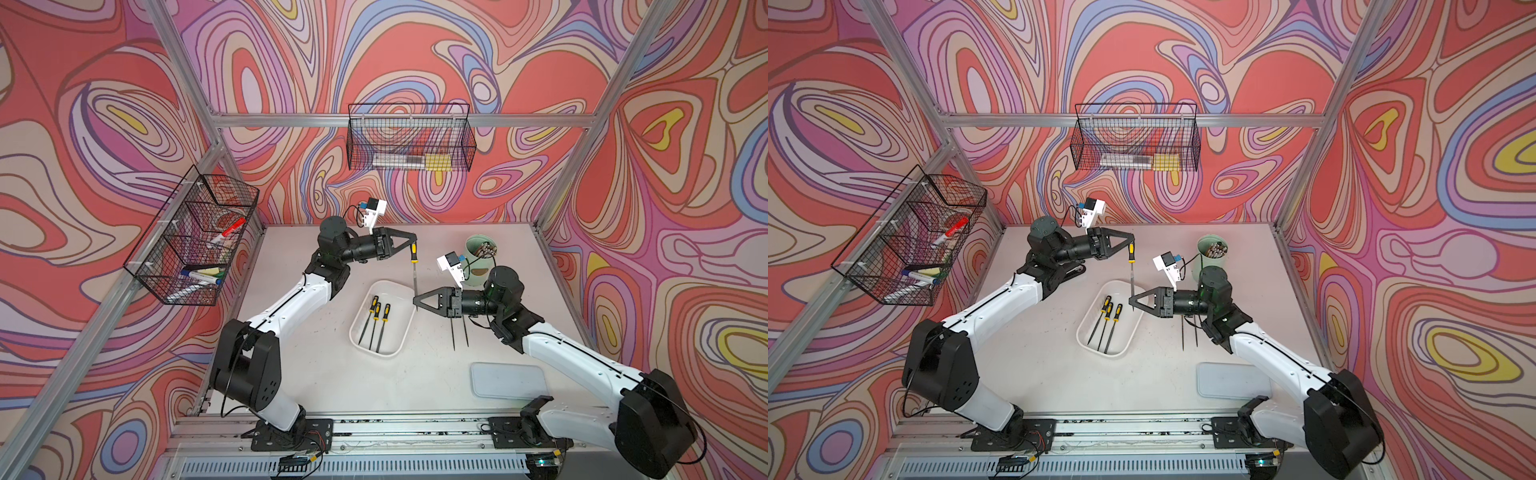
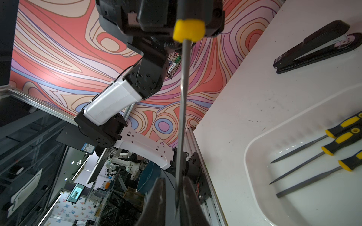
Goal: Take the file tool out of the storage box
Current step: Pick up the file tool from the storage box, then place the file tool at the center of the board.
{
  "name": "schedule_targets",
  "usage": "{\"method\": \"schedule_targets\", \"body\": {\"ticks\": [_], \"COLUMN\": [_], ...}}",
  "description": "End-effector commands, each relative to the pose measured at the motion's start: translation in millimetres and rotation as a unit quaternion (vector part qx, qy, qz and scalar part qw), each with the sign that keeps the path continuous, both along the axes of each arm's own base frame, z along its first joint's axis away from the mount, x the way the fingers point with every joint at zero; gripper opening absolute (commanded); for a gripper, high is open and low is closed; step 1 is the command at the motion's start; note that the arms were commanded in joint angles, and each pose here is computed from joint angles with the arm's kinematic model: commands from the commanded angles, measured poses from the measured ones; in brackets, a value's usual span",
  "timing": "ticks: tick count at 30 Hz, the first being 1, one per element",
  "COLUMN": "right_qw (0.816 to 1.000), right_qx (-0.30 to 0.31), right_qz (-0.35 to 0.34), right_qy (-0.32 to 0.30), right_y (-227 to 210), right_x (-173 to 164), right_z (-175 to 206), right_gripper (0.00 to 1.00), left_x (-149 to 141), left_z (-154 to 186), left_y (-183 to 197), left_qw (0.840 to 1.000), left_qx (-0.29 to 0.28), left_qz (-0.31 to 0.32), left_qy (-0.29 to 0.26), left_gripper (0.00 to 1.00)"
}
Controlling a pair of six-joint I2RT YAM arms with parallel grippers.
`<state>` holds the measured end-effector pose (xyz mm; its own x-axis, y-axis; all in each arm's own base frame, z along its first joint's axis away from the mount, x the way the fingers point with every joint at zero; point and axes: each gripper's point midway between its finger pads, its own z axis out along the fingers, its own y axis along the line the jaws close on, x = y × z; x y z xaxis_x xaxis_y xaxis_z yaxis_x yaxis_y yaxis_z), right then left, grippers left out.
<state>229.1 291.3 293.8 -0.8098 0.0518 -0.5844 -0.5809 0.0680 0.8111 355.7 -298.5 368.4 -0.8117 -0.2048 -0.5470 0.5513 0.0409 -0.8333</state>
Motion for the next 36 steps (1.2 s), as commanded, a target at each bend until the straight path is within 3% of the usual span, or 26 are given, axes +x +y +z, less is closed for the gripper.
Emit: {"method": "schedule_targets", "body": {"ticks": [1,3,6,12,15,18,22,28,36], "right_qw": [1.0,1.0,1.0,0.998,0.991,0.969,0.933,0.866,0.766], "right_qx": [0.007,0.005,-0.003,-0.049,-0.106,-0.194,-0.293,-0.426,-0.565], "right_qz": [-0.004,-0.006,-0.011,-0.041,-0.083,-0.152,-0.21,-0.254,-0.278], "right_qy": [-0.02,-0.017,-0.009,0.001,0.006,0.01,0.021,0.065,0.131], "right_y": [-2,-2,-1,-3,-13,-36,-70,-114,-160], "right_x": [-1,0,5,15,23,33,34,29,22], "right_z": [6,4,-1,-11,-25,-49,-74,-116,-177], "right_gripper": [0.05,0.0,0.0,0.0,0.0,0.0,0.0,0.0,0.0], "left_x": [2,2,4,11,16,18,16,11,7], "left_z": [-3,-4,-5,1,-5,-21,-52,-109,-134], "left_y": [2,2,1,4,11,22,41,78,79], "left_qw": [1.0,1.0,1.0,1.0,0.998,0.993,0.972,0.926,0.898], "left_qx": [-0.003,-0.003,-0.003,0.014,0.05,0.11,0.213,0.341,0.401], "left_qz": [0.0,0.0,0.001,0.007,0.026,0.053,0.1,0.159,0.18], "left_qy": [-0.018,-0.017,-0.015,-0.015,-0.014,-0.003,0.007,0.023,0.001], "left_gripper": [0.1,0.16,0.27,0.84,0.99,0.99,0.99,0.99,0.99]}}
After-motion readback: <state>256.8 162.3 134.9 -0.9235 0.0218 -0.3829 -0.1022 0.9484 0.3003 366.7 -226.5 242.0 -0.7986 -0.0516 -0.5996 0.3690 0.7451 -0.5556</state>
